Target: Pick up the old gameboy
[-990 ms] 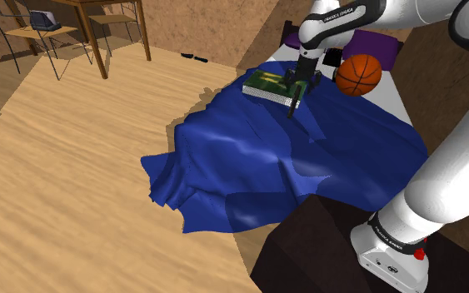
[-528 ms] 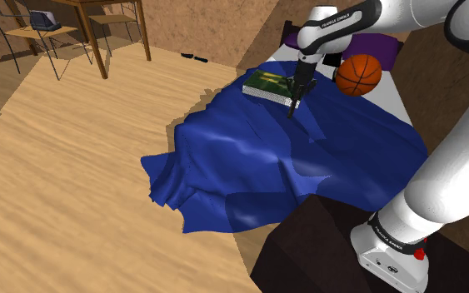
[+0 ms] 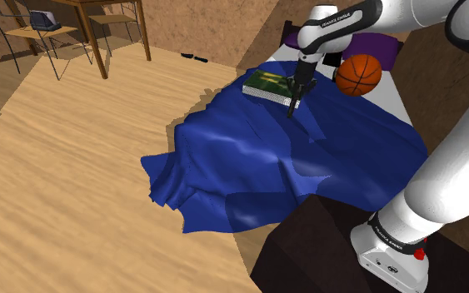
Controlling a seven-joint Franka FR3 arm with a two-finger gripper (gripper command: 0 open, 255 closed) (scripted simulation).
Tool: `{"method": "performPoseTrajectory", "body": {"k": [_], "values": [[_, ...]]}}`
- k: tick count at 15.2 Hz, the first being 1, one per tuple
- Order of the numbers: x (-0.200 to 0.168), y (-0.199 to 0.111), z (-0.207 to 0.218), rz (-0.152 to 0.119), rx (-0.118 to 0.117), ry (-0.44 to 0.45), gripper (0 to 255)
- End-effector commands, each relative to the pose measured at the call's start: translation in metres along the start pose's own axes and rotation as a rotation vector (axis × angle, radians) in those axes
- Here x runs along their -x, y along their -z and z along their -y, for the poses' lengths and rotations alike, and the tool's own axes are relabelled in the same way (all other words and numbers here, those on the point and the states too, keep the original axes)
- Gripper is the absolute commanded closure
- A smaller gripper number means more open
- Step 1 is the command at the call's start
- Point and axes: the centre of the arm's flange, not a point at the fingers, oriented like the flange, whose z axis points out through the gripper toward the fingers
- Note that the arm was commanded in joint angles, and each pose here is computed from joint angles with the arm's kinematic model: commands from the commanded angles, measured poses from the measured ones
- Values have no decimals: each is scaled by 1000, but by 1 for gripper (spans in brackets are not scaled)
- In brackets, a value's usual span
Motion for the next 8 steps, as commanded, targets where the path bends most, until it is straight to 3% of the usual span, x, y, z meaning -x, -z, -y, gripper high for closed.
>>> {"method": "performPoseTrajectory", "body": {"k": [1,8], "values": [[0,7,0,0,0,0,255],[-1,44,-1,0,0,0,255]]}}
